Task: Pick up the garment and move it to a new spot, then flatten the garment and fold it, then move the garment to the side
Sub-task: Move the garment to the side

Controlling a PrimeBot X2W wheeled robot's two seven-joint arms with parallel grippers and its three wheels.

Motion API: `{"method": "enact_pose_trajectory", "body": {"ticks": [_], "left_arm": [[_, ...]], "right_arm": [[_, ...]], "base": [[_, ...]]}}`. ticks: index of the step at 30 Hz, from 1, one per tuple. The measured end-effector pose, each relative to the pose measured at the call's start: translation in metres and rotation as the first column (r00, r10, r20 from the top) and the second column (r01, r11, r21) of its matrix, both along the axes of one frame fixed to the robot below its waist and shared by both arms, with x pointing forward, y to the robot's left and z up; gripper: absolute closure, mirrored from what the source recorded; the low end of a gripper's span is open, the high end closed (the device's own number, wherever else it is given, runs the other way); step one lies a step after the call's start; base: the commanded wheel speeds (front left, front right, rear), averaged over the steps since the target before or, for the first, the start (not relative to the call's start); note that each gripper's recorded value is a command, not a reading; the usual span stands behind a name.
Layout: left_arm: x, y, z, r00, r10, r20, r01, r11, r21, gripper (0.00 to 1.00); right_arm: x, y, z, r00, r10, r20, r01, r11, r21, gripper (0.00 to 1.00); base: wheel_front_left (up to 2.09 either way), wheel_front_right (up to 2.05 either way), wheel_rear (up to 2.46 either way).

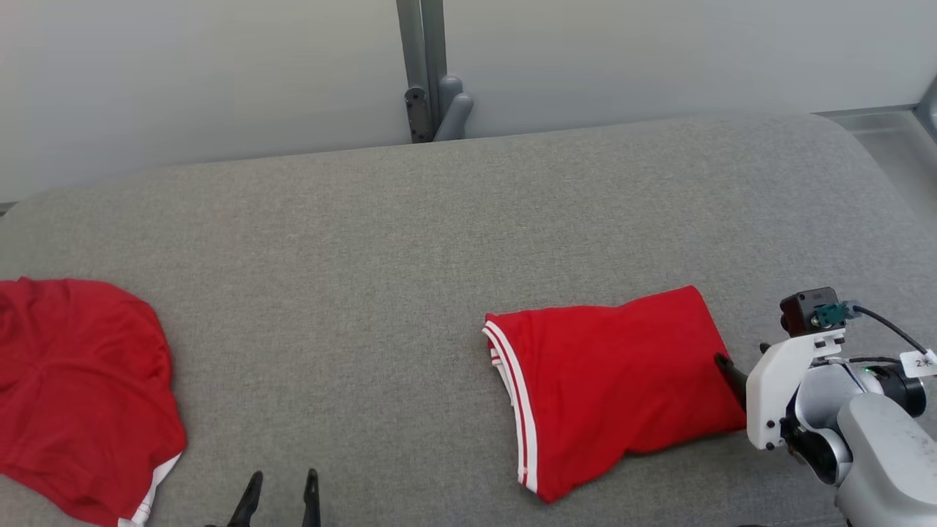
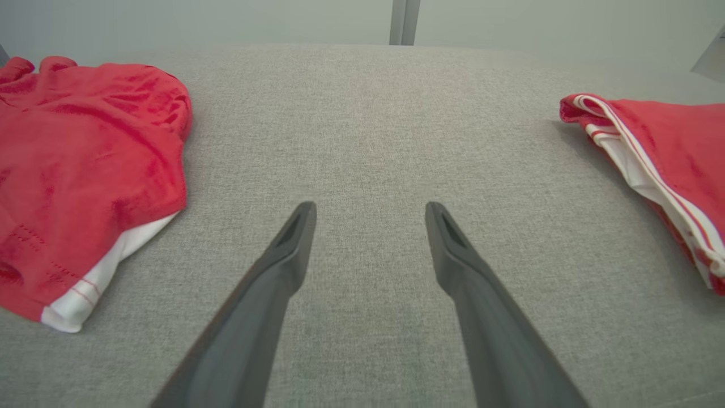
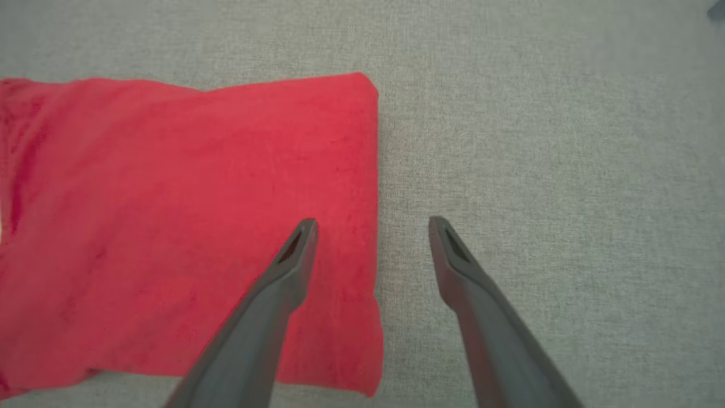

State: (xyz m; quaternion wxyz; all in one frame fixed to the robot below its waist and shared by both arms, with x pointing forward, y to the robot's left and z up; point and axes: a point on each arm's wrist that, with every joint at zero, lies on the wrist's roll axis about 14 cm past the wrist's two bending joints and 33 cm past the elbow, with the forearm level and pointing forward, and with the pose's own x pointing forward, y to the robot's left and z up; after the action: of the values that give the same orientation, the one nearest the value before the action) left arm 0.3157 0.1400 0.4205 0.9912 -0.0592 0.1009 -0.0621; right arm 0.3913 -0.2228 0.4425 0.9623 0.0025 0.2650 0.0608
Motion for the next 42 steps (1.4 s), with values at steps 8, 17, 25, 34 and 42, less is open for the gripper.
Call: {"method": "enact_pose_trajectory", "body": {"ticks": [8, 17, 25, 34, 42], "left_arm": [[0.004, 0.004, 0.0, 1.0, 0.015, -0.001, -0.015, 1.0, -0.007, 0.0], [0.016, 0.006, 0.002, 1.0, 0.019, 0.01, -0.019, 1.0, -0.003, 0.0], [0.054, -0.02, 0.013, 0.996, -0.075, 0.058, 0.075, 0.997, -0.002, 0.0], [0.084, -0.053, -0.002, 0.98, -0.194, 0.044, 0.194, 0.981, 0.001, 0.0], [0.091, -0.047, -0.021, 0.981, -0.194, 0.001, 0.194, 0.981, 0.01, 0.0]], "right_arm": [[0.005, 0.015, -0.043, 0.984, 0.03, -0.174, -0.028, 1.0, 0.012, 0.0], [0.028, 0.036, -0.048, 0.979, 0.07, -0.193, -0.054, 0.995, 0.087, 1.0], [0.075, -0.024, -0.003, 0.997, 0.005, -0.079, -0.008, 0.999, -0.042, 1.0], [0.077, -0.172, 0.014, 0.952, -0.305, -0.013, 0.295, 0.932, -0.212, 1.0], [0.08, -0.214, 0.009, 0.912, -0.404, 0.067, 0.407, 0.875, -0.263, 0.0]], "base": [[0.0, 0.0, 0.0], [0.0, 0.0, 0.0], [0.0, 0.0, 0.0], [0.0, 0.0, 0.0], [0.0, 0.0, 0.0]]}}
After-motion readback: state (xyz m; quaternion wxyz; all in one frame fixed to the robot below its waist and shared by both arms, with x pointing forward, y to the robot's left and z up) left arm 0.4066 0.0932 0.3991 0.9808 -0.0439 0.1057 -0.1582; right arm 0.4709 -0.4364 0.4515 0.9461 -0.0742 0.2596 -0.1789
